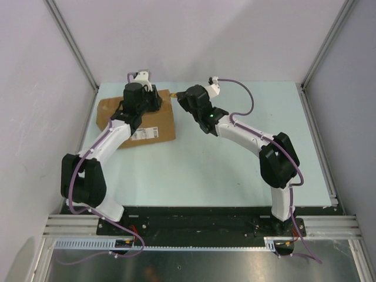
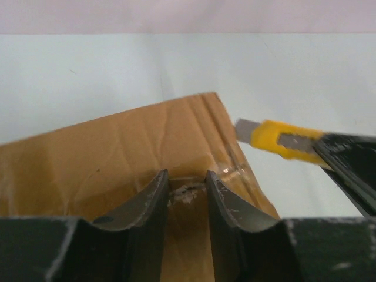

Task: Unpack the express box
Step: Cut the express box at the center of the board.

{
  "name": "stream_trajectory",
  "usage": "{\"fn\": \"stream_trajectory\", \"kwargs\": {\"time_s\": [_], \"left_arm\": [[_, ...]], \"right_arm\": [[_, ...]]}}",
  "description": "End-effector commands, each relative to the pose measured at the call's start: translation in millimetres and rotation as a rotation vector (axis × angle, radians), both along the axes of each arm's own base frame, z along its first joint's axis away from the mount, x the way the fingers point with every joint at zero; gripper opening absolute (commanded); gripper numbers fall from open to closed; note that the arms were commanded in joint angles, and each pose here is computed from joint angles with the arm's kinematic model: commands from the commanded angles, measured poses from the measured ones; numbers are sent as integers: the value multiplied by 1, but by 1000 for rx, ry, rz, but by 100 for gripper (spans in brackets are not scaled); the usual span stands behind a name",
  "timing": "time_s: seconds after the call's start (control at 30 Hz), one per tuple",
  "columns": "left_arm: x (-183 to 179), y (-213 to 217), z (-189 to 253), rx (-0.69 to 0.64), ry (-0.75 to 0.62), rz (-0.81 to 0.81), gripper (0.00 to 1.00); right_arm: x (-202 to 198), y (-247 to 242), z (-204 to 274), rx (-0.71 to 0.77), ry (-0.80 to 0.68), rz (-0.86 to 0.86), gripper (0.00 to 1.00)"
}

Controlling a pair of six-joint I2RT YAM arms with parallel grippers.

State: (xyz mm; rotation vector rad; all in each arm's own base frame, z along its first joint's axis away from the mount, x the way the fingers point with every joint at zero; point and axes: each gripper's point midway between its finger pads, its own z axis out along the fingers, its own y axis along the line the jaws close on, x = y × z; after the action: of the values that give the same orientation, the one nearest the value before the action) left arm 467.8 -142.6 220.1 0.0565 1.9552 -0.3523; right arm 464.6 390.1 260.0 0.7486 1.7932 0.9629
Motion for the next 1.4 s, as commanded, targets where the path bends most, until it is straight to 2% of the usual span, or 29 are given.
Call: {"fn": "stream_trajectory", "kwargs": {"time_s": [0.0,0.27,0.43,0.8,0.97,1.17,1.37], "left_arm": [[-81,-45,-74,2,342,-259,39],[-83,-40,-92,19,386,-224,37],[-82,-33,-103,35,429,-169,35],[-85,-24,-147,-6,630,-16,26],[-94,-13,-172,-31,732,54,23],[-100,-3,-200,-102,840,106,18],[-93,-6,-203,-163,861,129,18]], "right_arm": [[-13,37,1,27,-9,156,0],[-25,41,1,-29,-68,279,0],[-43,41,-9,-103,-128,443,0],[-81,48,-24,-114,-112,748,0],[-91,49,-29,-118,-86,786,0],[-86,40,-26,-111,-73,739,0],[-89,36,-28,-113,-34,686,0]]}}
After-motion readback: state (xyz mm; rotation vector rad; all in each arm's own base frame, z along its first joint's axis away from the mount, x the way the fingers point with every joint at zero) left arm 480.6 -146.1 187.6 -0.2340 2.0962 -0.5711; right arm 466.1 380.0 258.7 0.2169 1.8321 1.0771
